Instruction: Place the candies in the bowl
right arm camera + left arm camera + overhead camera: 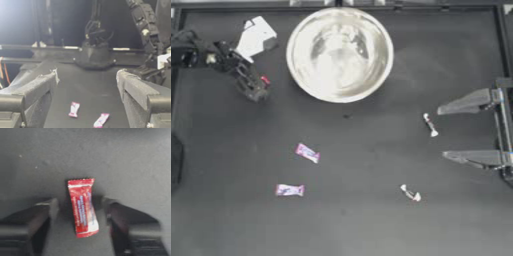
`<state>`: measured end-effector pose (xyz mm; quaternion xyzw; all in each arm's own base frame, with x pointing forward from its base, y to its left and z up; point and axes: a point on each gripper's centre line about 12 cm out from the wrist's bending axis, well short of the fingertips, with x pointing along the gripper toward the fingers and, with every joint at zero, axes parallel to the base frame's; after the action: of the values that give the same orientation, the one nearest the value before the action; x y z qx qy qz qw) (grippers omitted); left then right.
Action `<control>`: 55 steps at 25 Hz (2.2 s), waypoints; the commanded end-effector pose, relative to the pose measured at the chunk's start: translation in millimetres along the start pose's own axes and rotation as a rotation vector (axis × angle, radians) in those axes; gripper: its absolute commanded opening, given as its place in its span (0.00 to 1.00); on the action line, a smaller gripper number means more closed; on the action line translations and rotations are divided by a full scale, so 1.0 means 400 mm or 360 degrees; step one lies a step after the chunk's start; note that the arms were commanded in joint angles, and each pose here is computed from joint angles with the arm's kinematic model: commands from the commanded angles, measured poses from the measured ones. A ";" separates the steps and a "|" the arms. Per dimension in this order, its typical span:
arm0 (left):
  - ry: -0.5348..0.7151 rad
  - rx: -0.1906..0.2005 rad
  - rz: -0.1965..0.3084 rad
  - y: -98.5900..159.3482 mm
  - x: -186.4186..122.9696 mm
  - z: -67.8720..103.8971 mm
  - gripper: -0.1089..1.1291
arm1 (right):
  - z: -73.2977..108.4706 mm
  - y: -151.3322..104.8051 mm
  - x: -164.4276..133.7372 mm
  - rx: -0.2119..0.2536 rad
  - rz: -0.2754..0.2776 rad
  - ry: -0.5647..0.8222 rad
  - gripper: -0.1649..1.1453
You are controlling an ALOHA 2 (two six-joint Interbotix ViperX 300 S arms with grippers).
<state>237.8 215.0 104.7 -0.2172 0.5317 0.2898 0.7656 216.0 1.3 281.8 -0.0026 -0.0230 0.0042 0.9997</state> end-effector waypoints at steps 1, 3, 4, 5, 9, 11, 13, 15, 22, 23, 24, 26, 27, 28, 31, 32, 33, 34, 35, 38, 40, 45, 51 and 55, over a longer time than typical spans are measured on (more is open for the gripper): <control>-0.0022 -0.0008 0.0000 0.002 -0.012 0.019 0.62 | 0.016 0.000 0.003 0.0005 0.0001 -0.0042 0.88; -0.0007 -0.0006 0.0000 0.002 -0.012 0.018 0.49 | 0.017 0.000 0.003 0.0005 0.0001 -0.0044 0.88; -0.0003 -0.0008 -0.0002 0.001 -0.012 0.018 0.44 | 0.017 0.000 0.003 0.0005 0.0001 -0.0044 0.88; -0.0005 -0.0003 -0.0003 0.000 -0.014 0.020 0.39 | 0.017 0.000 0.003 0.0005 0.0001 -0.0044 0.88; -0.0027 0.0012 -0.0007 -0.007 -0.025 0.029 0.36 | 0.017 0.000 0.002 0.0004 -0.0002 -0.0044 0.88; -0.0029 0.0019 -0.0011 -0.011 -0.033 0.028 0.37 | 0.018 0.000 0.002 0.0004 -0.0002 -0.0046 0.88; -0.0043 0.0026 -0.0014 -0.015 -0.048 0.032 0.37 | 0.017 0.000 0.002 0.0004 -0.0002 -0.0044 0.88; -0.0085 0.0037 -0.0018 -0.019 -0.075 0.038 0.37 | 0.018 0.000 0.002 0.0005 0.0001 -0.0046 0.88; -0.0403 0.0093 -0.0045 -0.049 -0.236 0.101 0.37 | 0.018 0.000 0.002 0.0007 0.0001 -0.0046 0.88; -0.0447 0.0103 -0.0051 -0.055 -0.260 0.114 0.37 | 0.017 0.000 0.002 0.0007 0.0001 -0.0044 0.88; -0.0483 0.0119 -0.0059 -0.064 -0.282 0.127 0.37 | 0.017 0.000 0.002 0.0007 0.0001 -0.0044 0.88; -0.0558 0.0144 -0.0076 -0.080 -0.319 0.156 0.37 | 0.018 0.000 0.002 0.0007 0.0001 -0.0046 0.88; -0.0592 0.0157 -0.0083 -0.088 -0.335 0.173 0.37 | 0.018 0.000 0.002 0.0005 0.0001 -0.0046 0.88; -0.0621 0.0168 -0.0090 -0.096 -0.347 0.190 0.37 | 0.018 0.000 0.002 0.0007 0.0001 -0.0046 0.88; -0.0689 0.0225 -0.0105 -0.120 -0.370 0.245 0.36 | 0.017 0.000 0.002 0.0007 0.0001 -0.0044 0.88; -0.0695 0.0265 -0.0110 -0.131 -0.367 0.266 0.36 | 0.017 0.000 0.002 0.0009 0.0000 -0.0044 0.88; -0.0696 0.0288 -0.0116 -0.139 -0.362 0.284 0.36 | 0.017 0.000 0.002 0.0012 -0.0001 -0.0044 0.88; -0.0681 0.0294 -0.0125 -0.143 -0.349 0.300 0.36 | 0.015 -0.001 0.001 0.0014 -0.0005 -0.0042 0.88; -0.0672 0.0296 -0.0134 -0.148 -0.336 0.318 0.36 | 0.015 0.000 0.001 0.0016 -0.0003 -0.0042 0.88; -0.0645 0.0333 -0.0138 -0.158 -0.289 0.367 0.36 | 0.010 -0.001 0.000 0.0028 -0.0007 -0.0034 0.88; -0.0627 0.0357 -0.0138 -0.163 -0.255 0.398 0.36 | 0.010 -0.001 0.000 0.0030 -0.0009 -0.0034 0.88; -0.0578 0.0390 -0.0135 -0.173 -0.175 0.457 0.36 | 0.009 -0.001 0.000 0.0030 -0.0009 -0.0032 0.88; -0.0540 0.0417 -0.0132 -0.178 -0.119 0.481 0.36 | 0.007 -0.001 -0.001 0.0025 -0.0008 -0.0029 0.88; -0.0535 0.0424 -0.0131 -0.180 -0.099 0.495 0.44 | 0.006 -0.001 -0.001 0.0027 -0.0009 -0.0027 0.88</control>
<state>407.7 276.4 183.8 -0.0961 0.4495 0.2118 0.8625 214.3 0.6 279.9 0.0054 -0.0238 0.0014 0.9997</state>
